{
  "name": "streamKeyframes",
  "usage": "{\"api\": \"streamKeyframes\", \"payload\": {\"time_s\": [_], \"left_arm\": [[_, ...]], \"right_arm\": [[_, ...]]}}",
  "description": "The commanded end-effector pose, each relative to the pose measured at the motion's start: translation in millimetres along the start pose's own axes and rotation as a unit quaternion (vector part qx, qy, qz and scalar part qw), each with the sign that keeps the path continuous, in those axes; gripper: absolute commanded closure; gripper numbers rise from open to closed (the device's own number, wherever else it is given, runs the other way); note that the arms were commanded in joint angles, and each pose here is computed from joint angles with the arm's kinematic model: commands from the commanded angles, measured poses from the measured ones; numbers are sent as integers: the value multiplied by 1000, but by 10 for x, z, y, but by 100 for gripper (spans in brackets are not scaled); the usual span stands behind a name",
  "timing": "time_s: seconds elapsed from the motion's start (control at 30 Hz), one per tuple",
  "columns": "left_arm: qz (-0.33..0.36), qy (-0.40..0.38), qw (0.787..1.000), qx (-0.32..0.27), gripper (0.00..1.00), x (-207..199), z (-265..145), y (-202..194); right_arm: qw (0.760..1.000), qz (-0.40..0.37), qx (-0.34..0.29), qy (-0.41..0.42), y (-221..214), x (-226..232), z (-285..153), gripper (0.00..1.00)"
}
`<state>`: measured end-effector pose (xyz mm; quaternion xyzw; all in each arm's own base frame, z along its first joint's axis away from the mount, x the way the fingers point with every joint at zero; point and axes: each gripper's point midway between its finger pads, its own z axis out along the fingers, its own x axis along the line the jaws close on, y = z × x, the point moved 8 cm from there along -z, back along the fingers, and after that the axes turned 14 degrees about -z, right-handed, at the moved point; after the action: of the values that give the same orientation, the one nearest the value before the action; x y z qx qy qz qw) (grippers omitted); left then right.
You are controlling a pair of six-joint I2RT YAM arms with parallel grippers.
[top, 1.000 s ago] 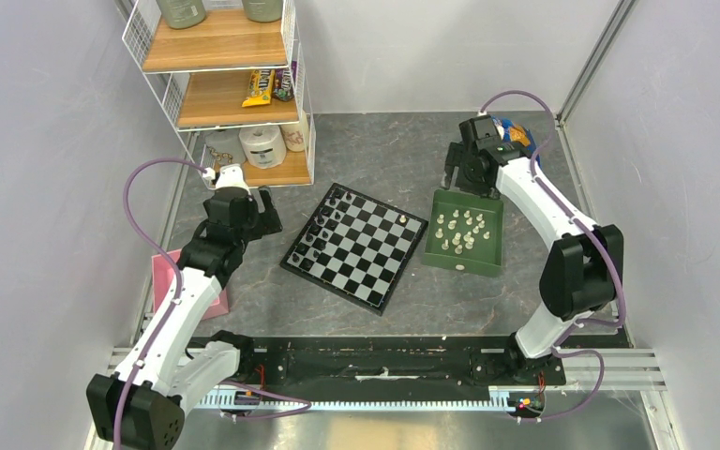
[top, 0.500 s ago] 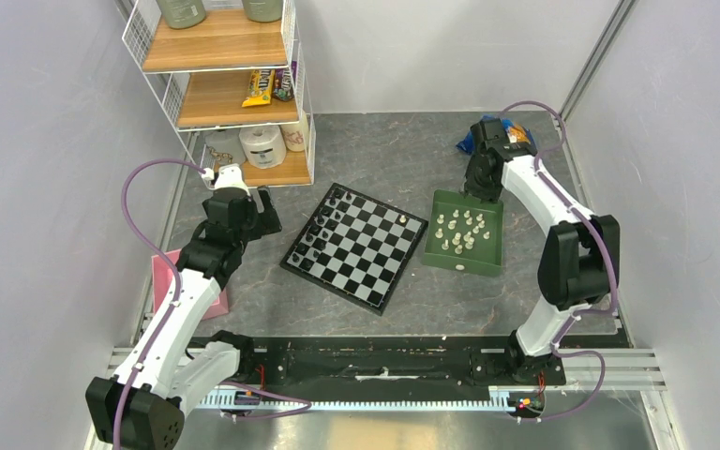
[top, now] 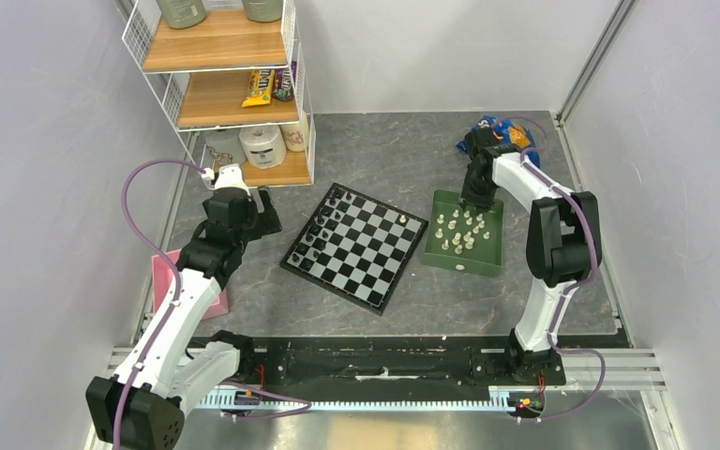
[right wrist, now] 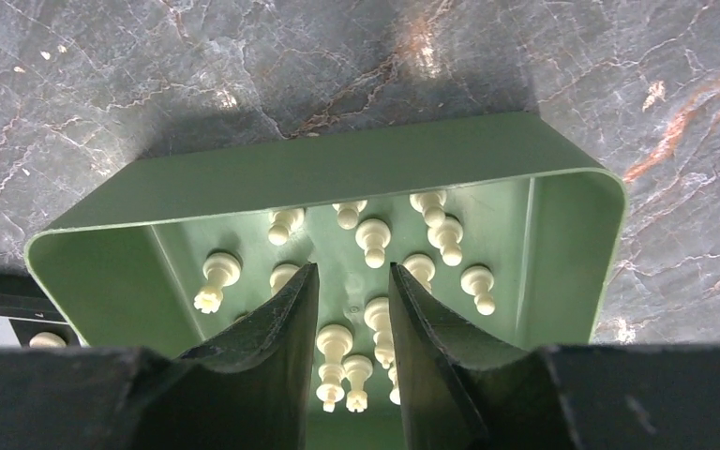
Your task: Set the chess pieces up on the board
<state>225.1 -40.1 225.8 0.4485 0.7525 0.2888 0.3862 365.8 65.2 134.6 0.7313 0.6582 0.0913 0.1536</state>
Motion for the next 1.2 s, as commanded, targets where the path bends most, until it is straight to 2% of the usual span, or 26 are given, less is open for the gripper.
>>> {"api": "streamKeyframes", "payload": {"time_s": [0.0, 0.17, 1.17], "left_arm": [[17, 3, 1000, -16, 5, 26, -9, 45], [17, 2, 1000, -14, 5, 24, -4, 42], [19, 7, 1000, -15, 5, 31, 3, 45]], "right_arm": [[1000, -7, -22, 9, 163, 18, -39, 59], [1000, -14, -20, -3, 182, 2, 25, 64], [999, -45, -24, 0, 189, 23, 283, 71]]}}
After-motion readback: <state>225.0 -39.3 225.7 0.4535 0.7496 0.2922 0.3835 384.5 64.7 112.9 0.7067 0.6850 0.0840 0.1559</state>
